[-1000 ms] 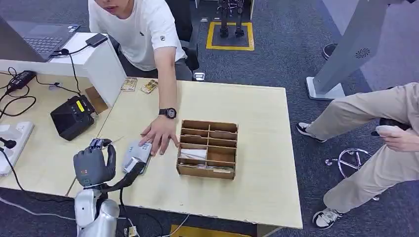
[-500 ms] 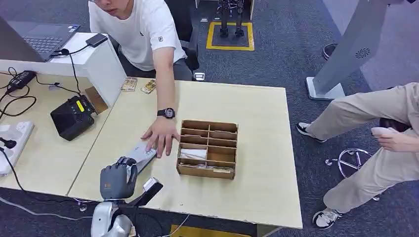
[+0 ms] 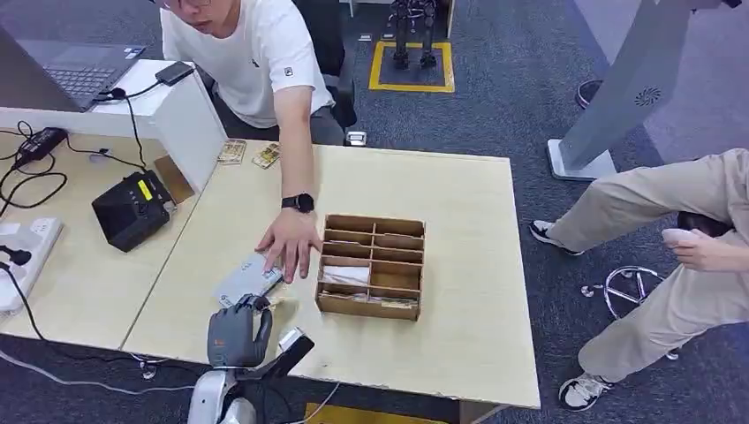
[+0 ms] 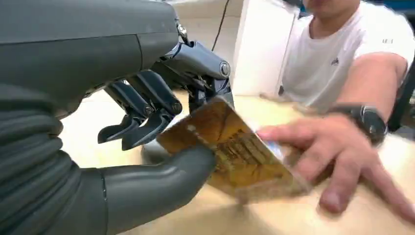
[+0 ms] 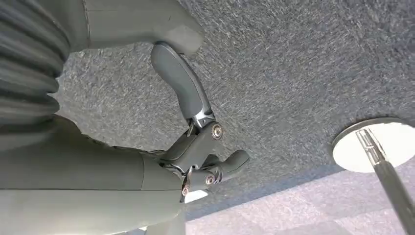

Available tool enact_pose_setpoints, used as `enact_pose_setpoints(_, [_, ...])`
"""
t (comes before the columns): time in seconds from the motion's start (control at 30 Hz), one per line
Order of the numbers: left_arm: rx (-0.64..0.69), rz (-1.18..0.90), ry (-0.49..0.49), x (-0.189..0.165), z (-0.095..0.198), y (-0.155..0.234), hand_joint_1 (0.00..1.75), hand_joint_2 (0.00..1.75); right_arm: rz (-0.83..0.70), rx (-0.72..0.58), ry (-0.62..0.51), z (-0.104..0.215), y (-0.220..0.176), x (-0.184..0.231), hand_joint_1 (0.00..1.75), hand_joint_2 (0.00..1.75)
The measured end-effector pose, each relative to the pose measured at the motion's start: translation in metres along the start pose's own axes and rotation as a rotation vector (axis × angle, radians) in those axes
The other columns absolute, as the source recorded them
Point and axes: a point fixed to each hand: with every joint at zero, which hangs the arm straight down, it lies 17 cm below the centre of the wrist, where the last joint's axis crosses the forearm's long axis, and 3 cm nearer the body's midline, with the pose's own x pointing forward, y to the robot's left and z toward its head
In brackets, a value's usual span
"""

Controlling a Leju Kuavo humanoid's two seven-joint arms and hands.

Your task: Pass the card to the sensor for recognition and then transmit it.

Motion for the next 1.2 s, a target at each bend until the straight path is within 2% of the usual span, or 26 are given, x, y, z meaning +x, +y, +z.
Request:
enact_pose_setpoints(0.3, [-0.059, 0.0, 0.012, -0.003, 0.015, -0.02, 1.75, 1.75, -0.004, 0.015, 0.004, 0.002, 0.005, -0.001, 0.0, 1.75])
enact_pose_setpoints(0.63, [-0.039, 0.048, 0.0, 0.001, 0.015, -0.017, 1.75, 1.75, -0.005, 0.025, -0.001, 0.004, 0.009, 0.0, 0.0, 1.75])
enact_pose_setpoints(0.8, [0.111, 0.28, 0.034, -0.003, 0.013, 0.009, 1.75, 1.75, -0.008, 0.023, 0.005, 0.004, 0.008, -0.001, 0.0, 1.75])
enact_pose_setpoints(0.97, [0.257, 0.486, 0.136, -0.015, -0.002, 0.042, 1.75, 1.75, -0.003, 0.024, 0.01, 0.004, 0.008, -0.002, 0.0, 1.75])
enact_pose_setpoints(1.13, [0.392, 0.64, 0.128, 0.005, -0.03, 0.092, 1.75, 1.75, 0.006, 0.023, 0.004, 0.003, 0.007, -0.001, 0.0, 1.75])
enact_pose_setpoints(1.2, [0.43, 0.694, 0.095, 0.019, -0.039, 0.111, 1.75, 1.75, 0.01, 0.023, 0.0, 0.002, 0.007, 0.0, 0.0, 1.75])
